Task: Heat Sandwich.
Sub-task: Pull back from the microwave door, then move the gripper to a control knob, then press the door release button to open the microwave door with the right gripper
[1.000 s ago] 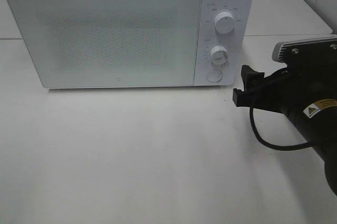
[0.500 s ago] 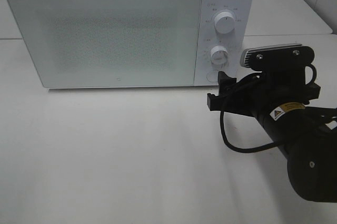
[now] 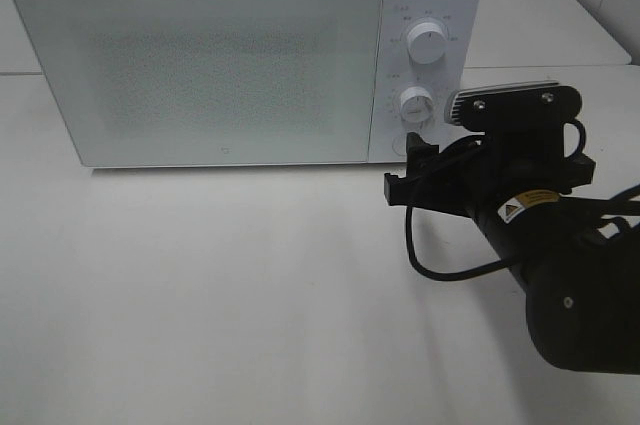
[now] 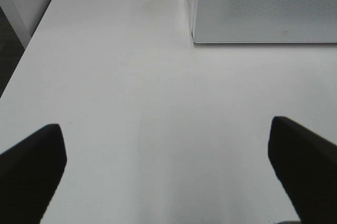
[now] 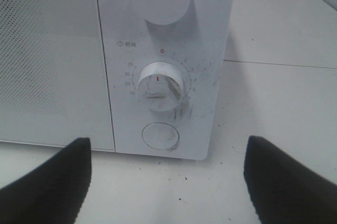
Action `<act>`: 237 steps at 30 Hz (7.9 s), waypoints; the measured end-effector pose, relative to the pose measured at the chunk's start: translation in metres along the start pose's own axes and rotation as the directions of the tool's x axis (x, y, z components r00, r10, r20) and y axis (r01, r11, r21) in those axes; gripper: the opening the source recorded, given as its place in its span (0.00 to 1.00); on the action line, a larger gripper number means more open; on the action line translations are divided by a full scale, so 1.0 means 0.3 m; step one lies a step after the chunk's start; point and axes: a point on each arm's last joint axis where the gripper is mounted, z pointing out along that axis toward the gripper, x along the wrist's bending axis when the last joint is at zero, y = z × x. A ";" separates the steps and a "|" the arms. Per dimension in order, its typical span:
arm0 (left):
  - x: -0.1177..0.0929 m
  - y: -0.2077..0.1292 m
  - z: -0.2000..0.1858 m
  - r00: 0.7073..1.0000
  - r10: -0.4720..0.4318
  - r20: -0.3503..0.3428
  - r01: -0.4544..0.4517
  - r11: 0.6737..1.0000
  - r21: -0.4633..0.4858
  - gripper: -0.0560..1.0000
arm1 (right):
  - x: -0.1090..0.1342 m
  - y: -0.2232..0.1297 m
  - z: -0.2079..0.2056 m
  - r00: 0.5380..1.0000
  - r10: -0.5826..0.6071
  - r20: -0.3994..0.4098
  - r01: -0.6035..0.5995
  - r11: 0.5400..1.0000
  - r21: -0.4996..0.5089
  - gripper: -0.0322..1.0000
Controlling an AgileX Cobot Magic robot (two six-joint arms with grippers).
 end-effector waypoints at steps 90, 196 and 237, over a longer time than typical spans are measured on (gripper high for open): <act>0.000 0.000 0.000 1.000 0.000 0.000 0.000 1.000 0.000 0.99 | 0.044 -0.007 0.302 0.996 0.081 0.048 -0.078 0.995 -0.061 0.45; 0.000 0.000 0.000 1.000 0.000 0.000 0.000 1.000 0.000 0.99 | 0.042 -0.007 0.302 -0.227 0.972 -0.069 -0.972 -0.230 -0.044 0.77; 0.000 0.000 0.000 1.000 0.000 0.000 0.000 1.000 0.000 0.99 | 0.043 0.024 -0.004 0.745 0.663 0.075 -0.569 0.573 0.590 0.77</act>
